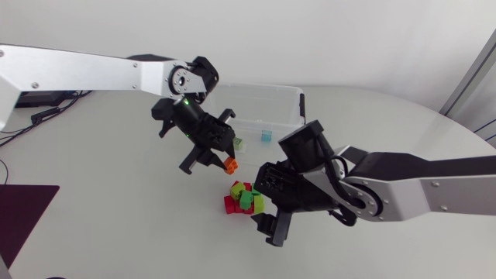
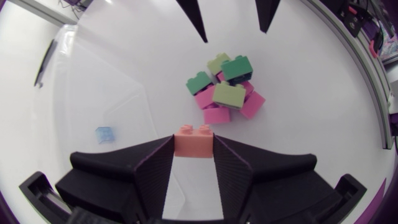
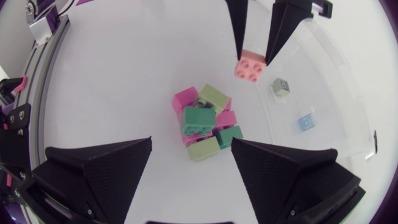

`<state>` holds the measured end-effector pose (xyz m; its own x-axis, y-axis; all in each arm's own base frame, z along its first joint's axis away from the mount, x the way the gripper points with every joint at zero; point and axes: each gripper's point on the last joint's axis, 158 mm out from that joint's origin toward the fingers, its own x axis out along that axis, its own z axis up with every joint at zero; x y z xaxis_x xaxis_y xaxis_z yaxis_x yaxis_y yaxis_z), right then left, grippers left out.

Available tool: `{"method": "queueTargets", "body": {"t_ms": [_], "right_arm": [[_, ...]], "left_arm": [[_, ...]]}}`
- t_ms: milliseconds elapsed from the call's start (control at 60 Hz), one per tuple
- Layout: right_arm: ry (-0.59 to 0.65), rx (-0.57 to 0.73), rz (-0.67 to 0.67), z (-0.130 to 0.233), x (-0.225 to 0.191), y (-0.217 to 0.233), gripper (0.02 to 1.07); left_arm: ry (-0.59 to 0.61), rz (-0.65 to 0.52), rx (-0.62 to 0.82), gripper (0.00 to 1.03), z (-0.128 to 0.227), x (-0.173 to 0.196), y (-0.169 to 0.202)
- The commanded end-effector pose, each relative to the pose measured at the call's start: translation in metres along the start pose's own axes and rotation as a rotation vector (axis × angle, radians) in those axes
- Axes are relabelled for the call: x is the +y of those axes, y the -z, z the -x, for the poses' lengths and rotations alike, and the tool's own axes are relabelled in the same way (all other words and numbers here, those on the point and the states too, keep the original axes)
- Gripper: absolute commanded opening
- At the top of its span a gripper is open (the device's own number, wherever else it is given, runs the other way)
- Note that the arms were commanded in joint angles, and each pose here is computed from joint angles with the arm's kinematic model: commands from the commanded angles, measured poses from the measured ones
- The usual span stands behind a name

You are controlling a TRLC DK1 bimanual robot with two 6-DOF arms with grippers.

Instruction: Pick up the duplo bricks and place them in the container

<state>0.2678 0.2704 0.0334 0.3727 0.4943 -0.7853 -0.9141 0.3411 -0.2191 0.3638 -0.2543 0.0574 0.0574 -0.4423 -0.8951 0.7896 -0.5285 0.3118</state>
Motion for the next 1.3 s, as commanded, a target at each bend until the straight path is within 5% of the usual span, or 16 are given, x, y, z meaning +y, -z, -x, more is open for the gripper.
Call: {"method": "queueTargets", "body": {"t_ms": [0,400,583,733,867,1283], "right_arm": [[0.009,-0.009,-0.035,-0.007,-0.009,-0.008,0.95],[-0.016,0.001,-0.081,-0.037,-0.017,-0.012,0.94],[-0.034,0.006,-0.099,-0.043,-0.011,-0.014,0.69],[-0.054,0.011,-0.108,-0.045,-0.005,-0.012,0.27],[-0.088,0.017,-0.111,-0.044,0.003,-0.009,0.16],[-0.049,-0.057,-0.103,0.022,-0.007,-0.035,0.15]], "left_arm": [[-0.094,0.028,-0.019,0.29,0.036,0.021,-0.005],[-0.343,0.187,-0.246,0.29,0.137,0.022,-0.03],[-0.502,0.29,-0.303,0.29,0.163,0.051,-0.018],[-0.676,0.426,-0.364,0.29,0.184,0.087,0.001],[-0.818,0.572,-0.452,0.3,0.201,0.119,0.02],[-0.739,0.83,-0.421,0.37,0.115,0.136,0.055]]}}
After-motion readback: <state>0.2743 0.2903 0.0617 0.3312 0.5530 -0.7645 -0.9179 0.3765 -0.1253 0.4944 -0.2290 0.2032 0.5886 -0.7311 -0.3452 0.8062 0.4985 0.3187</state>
